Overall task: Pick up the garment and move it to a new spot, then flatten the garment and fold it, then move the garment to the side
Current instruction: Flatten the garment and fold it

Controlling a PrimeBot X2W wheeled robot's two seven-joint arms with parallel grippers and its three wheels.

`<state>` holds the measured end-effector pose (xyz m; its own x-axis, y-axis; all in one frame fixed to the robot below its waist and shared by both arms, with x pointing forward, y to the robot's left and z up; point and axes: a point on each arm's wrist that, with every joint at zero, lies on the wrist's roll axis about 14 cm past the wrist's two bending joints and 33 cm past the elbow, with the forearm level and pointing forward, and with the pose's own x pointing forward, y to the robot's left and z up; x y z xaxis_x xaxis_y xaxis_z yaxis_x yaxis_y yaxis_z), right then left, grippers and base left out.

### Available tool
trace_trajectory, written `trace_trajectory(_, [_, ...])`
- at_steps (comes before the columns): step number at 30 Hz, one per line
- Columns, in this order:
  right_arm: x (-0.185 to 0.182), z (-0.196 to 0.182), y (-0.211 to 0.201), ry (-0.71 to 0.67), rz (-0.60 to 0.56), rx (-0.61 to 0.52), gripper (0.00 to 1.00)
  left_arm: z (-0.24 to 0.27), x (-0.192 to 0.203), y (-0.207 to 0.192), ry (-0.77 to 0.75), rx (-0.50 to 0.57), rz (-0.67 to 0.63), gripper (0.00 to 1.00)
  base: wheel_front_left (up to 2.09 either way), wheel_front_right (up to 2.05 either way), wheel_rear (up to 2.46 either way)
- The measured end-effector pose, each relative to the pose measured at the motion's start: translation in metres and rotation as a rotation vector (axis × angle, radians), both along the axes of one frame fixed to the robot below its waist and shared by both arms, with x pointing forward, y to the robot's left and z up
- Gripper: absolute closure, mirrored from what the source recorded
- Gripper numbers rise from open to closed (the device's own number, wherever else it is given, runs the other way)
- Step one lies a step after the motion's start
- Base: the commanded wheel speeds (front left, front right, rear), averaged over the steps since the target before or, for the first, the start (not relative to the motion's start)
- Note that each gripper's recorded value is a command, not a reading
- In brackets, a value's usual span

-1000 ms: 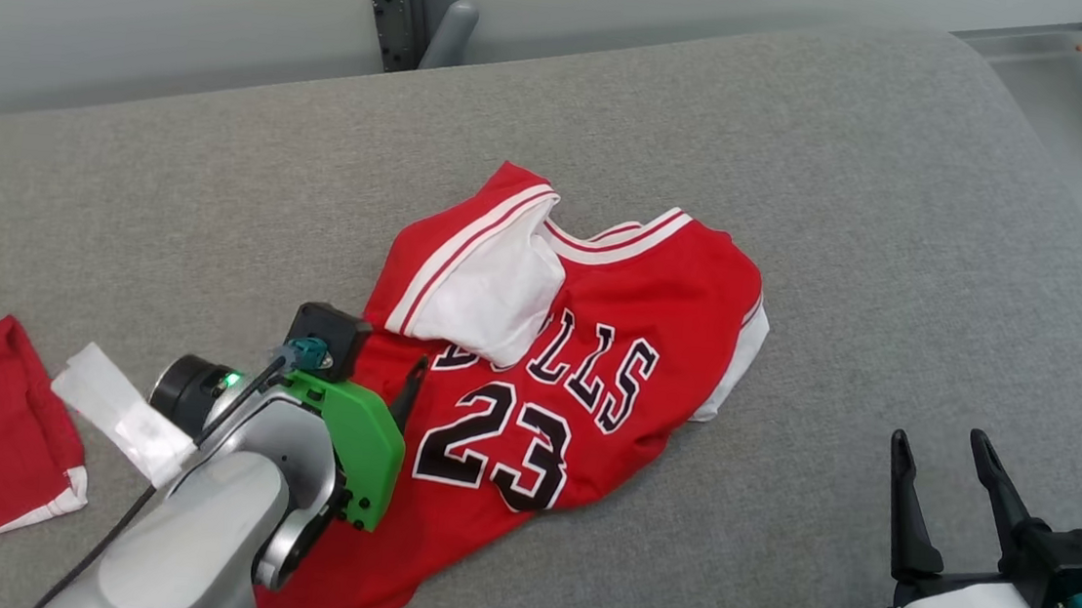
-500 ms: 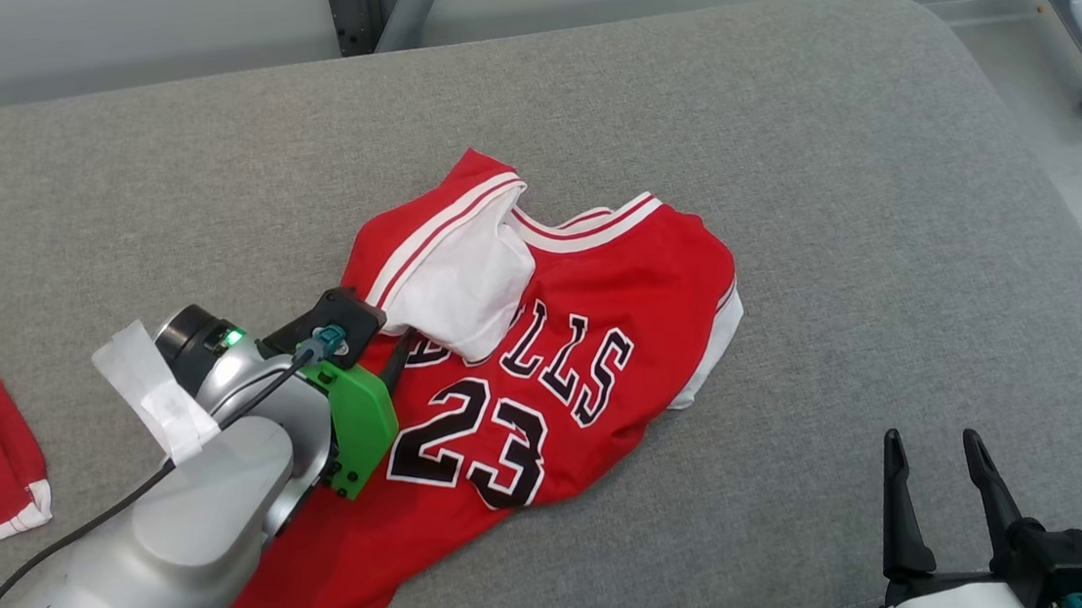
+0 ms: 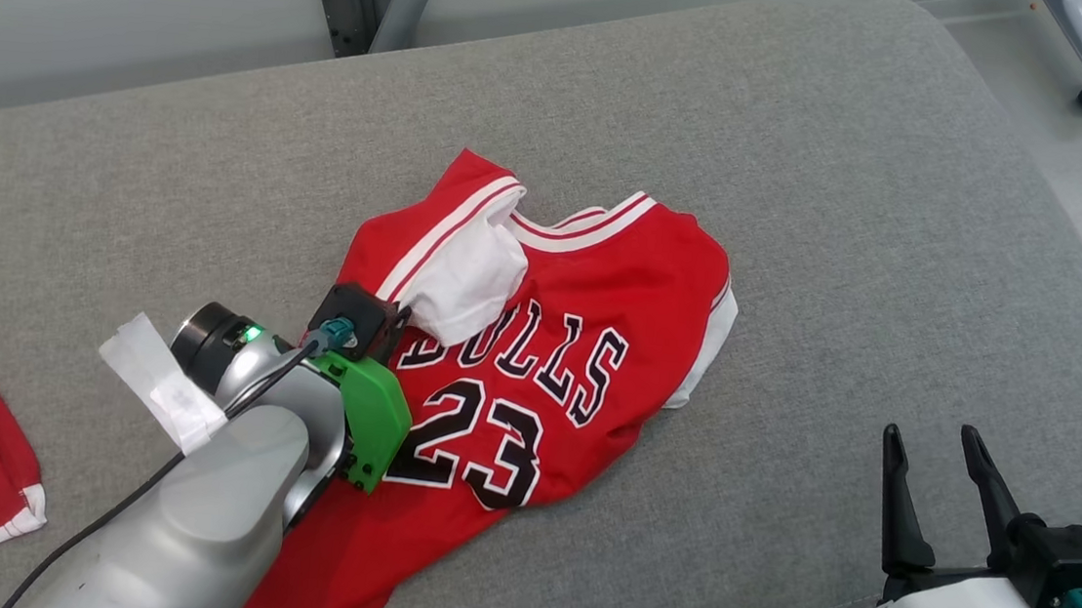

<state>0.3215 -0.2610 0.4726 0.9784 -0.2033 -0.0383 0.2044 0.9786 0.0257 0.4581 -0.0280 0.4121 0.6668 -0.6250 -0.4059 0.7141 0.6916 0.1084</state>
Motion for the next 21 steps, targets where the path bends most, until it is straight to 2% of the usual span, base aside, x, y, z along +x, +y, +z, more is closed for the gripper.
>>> trace_trajectory(4, [-0.002,0.002,-0.002,-0.005,-0.007,0.000,0.00,0.010,0.003,-0.008,-0.017,-0.042,-0.005,1.00,0.00,0.00,0.00])
trace_trajectory(9, [-0.005,0.004,-0.005,-0.013,-0.017,-0.001,0.00,0.037,0.000,-0.035,-0.036,-0.148,-0.030,1.00,0.00,0.00,0.00])
trace_trajectory(13, [-0.007,0.005,-0.005,-0.017,-0.018,0.001,0.00,0.066,-0.017,-0.069,-0.023,-0.261,-0.094,1.00,0.00,0.00,0.00])
trace_trajectory(17, [-0.008,0.006,-0.003,-0.022,-0.011,0.004,0.00,0.111,-0.040,-0.101,-0.029,-0.426,-0.169,1.00,0.00,0.00,0.00])
trace_trajectory(21, [-0.008,0.007,-0.001,-0.026,-0.007,0.005,0.00,0.144,-0.068,-0.121,-0.025,-0.544,-0.228,1.00,0.00,0.00,0.00])
